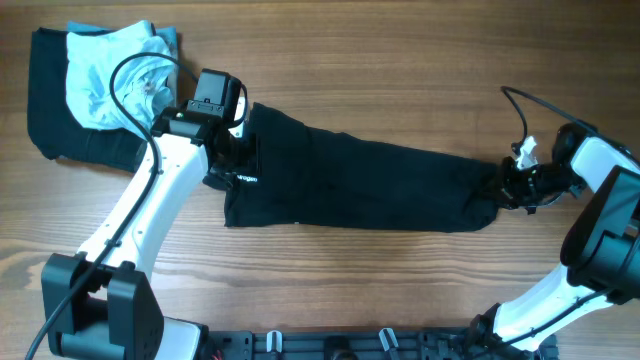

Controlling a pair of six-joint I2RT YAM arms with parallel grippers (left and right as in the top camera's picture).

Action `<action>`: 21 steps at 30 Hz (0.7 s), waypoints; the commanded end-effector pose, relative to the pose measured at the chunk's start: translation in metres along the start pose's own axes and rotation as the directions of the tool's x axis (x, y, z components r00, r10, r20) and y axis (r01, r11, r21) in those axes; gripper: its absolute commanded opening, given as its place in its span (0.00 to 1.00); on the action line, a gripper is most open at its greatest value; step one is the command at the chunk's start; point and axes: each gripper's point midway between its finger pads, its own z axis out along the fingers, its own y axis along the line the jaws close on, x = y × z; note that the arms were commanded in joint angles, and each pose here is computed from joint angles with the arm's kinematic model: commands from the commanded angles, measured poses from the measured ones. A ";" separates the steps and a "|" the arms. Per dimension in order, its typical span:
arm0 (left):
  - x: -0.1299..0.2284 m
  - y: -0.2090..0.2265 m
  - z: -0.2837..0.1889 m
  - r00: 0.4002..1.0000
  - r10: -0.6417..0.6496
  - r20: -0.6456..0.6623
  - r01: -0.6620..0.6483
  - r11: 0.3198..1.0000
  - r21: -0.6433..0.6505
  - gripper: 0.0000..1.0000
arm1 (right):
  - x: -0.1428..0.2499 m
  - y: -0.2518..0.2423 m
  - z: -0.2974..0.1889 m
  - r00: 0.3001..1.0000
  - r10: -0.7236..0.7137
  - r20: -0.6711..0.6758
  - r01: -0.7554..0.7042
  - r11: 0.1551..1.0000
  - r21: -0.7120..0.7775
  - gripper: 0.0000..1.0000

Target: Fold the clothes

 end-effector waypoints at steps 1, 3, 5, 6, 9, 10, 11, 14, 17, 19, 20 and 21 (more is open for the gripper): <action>0.006 0.001 0.005 1.000 -0.004 -0.027 0.004 1.000 0.001 0.56 | -0.026 -0.015 -0.044 0.987 0.109 0.119 -0.123 0.984 0.125 0.04; 0.006 0.003 0.005 1.000 -0.004 -0.030 0.004 1.000 -0.010 0.56 | -0.035 -0.026 -0.077 0.970 0.140 0.199 -0.182 0.961 0.207 0.04; 0.007 0.005 0.005 1.000 -0.004 -0.029 0.003 1.000 -0.024 0.57 | -0.042 -0.028 -0.107 0.952 0.135 0.275 -0.208 0.944 0.257 0.04; 0.006 0.006 0.005 1.000 -0.005 -0.028 0.004 1.000 -0.030 0.57 | -0.045 -0.025 -0.119 0.945 0.120 0.305 -0.205 0.943 0.263 0.04; 0.005 0.006 0.005 1.000 -0.004 -0.023 0.003 1.000 -0.029 0.57 | -0.048 -0.007 -0.136 0.932 0.075 0.354 -0.169 0.955 0.244 0.04; 0.004 0.006 0.005 1.000 -0.004 -0.020 0.003 1.000 -0.028 0.57 | -0.047 -0.001 -0.137 0.932 0.060 0.357 -0.156 0.957 0.246 0.04; 0.004 0.005 0.005 1.000 -0.003 -0.017 0.003 1.000 -0.027 0.57 | -0.045 0.004 -0.137 0.934 0.048 0.353 -0.144 0.958 0.250 0.05; 0.001 0.005 0.005 1.000 -0.003 -0.007 0.003 1.000 -0.025 0.58 | -0.037 0.025 -0.126 0.951 -0.006 0.310 -0.081 0.960 0.267 0.04; -0.001 0.004 0.005 1.000 -0.003 0.000 0.003 1.000 -0.023 0.58 | -0.029 0.055 -0.105 0.964 -0.088 0.251 0.013 0.958 0.287 0.04; 0.000 0.004 0.005 1.000 -0.003 0.000 0.003 1.000 -0.023 0.58 | -0.023 0.075 -0.092 0.967 -0.118 0.226 0.048 0.955 0.293 0.04; 0.000 0.004 0.005 1.000 -0.003 0.000 0.003 1.000 -0.023 0.58 | -0.020 0.085 -0.086 0.968 -0.131 0.214 0.063 0.953 0.298 0.04; 0.000 0.004 0.005 1.000 -0.003 0.000 0.003 1.000 -0.023 0.58 | -0.016 0.094 -0.079 0.968 -0.144 0.205 0.077 0.950 0.304 0.04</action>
